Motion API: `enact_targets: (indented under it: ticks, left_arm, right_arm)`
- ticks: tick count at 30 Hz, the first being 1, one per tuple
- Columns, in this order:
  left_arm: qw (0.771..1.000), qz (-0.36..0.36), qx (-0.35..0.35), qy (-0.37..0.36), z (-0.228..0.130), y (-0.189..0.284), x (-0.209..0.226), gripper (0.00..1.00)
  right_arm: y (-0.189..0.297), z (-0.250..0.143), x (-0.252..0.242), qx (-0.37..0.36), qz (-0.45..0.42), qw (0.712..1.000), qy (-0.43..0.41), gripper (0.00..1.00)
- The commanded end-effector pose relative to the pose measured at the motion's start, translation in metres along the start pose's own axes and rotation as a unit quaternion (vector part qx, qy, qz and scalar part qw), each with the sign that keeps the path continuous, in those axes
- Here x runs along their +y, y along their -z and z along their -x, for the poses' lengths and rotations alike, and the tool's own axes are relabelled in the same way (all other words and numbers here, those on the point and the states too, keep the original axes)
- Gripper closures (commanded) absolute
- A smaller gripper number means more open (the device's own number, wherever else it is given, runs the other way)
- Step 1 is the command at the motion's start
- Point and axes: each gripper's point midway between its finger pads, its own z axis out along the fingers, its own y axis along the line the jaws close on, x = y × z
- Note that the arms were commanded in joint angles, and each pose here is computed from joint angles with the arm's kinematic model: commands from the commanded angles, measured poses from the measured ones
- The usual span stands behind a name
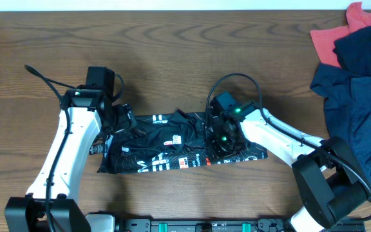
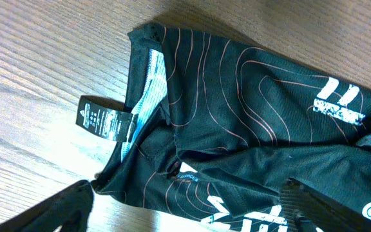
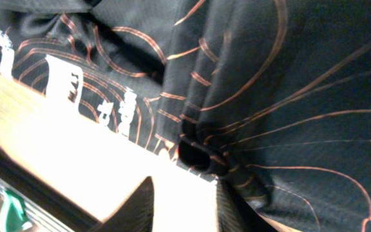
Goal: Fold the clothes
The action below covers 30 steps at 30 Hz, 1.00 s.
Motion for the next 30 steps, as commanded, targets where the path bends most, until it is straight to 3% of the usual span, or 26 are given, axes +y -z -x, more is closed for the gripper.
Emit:
enact_targets:
  ticks: [1,5,11,13,14,30]
  left_arm:
    - [1.000,0.000,-0.006,0.005,0.003,0.003,0.001,0.03]
    - [1.000,0.001,-0.006,0.003,0.003,0.003,0.001,0.02]
    - [0.999,0.007,0.005,-0.034,0.000,-0.005,0.003,0.02]
    - [0.999,0.013,0.021,-0.041,-0.003,-0.013,0.006,0.02]
    - [0.999,0.017,0.033,-0.039,-0.005,-0.019,0.007,0.02]
    - [0.984,0.038,0.163,-0.059,-0.022,-0.112,0.012,0.02]
  right_arm:
    - [-0.002,-0.001,-0.001,0.001,-0.017,1.000,0.020,0.65]
    - [0.013,0.012,0.000,-0.025,-0.031,0.999,0.024,0.64]
    - [0.082,0.043,-0.006,-0.127,-0.103,0.986,0.032,0.58]
    - [0.103,0.048,-0.013,-0.160,-0.120,0.980,0.017,0.28]
    - [0.110,0.049,-0.016,-0.171,-0.123,0.977,0.011,0.20]
    - [0.126,0.040,-0.052,-0.167,-0.130,0.976,-0.048,0.20]
